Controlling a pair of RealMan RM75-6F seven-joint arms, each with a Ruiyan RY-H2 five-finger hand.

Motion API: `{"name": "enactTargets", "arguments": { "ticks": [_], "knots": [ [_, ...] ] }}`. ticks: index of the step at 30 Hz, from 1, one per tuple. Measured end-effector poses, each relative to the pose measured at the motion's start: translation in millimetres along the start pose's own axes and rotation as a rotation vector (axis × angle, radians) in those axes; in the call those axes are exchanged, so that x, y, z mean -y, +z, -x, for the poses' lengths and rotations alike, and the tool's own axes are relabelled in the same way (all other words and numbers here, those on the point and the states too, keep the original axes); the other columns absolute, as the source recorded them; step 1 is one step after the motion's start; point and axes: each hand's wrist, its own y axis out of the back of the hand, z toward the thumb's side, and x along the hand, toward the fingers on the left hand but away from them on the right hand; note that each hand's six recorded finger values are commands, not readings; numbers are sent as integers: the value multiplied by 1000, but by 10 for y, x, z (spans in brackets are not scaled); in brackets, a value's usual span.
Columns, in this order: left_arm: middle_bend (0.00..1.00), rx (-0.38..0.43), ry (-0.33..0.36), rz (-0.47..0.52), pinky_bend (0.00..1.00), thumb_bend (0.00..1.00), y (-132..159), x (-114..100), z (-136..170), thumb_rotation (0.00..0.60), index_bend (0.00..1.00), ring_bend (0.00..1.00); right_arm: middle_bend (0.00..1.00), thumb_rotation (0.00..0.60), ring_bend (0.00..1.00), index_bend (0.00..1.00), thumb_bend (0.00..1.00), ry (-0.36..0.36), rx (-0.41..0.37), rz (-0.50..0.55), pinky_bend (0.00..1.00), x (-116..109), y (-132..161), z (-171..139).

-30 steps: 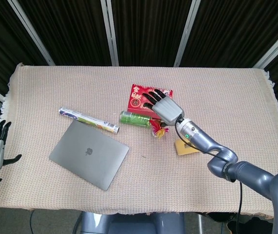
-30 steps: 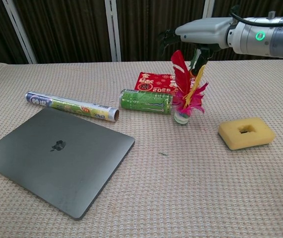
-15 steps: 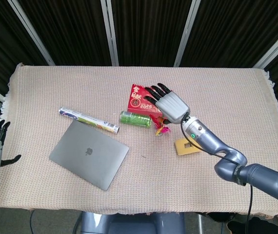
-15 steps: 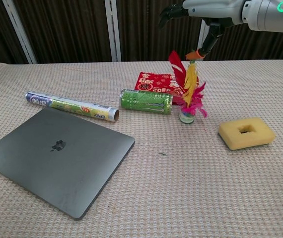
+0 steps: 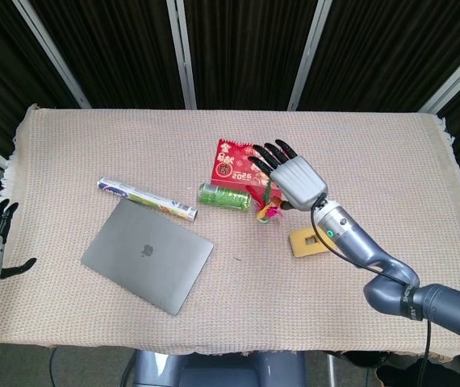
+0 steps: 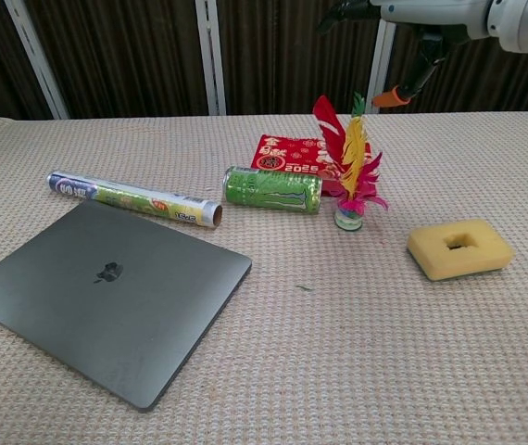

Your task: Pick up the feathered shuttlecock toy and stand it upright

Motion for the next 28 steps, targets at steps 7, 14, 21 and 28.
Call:
{"name": "enactTargets", "arguments": {
  "ticks": [7,14,21,28],
  "knots": [
    [0,3,14,12,0,44,-4,-40,-1,600,0,0,0,600,0,15,71,-77,68,-25,0,-357,-197,-289],
    [0,31,40,28,0,44,34,-84,17,600,0,0,0,600,0,0,70,-111,256,-9,0,-432,-580,-1099],
    [0,78,66,51,0,40,154,-145,97,600,0,0,0,600,0,0,69,-43,552,-37,0,26,-1004,-2307],
    [0,102,84,55,0,40,306,-181,192,600,0,0,0,600,0,0,68,-55,740,-52,0,430,-1009,-3207]
  ]
}}
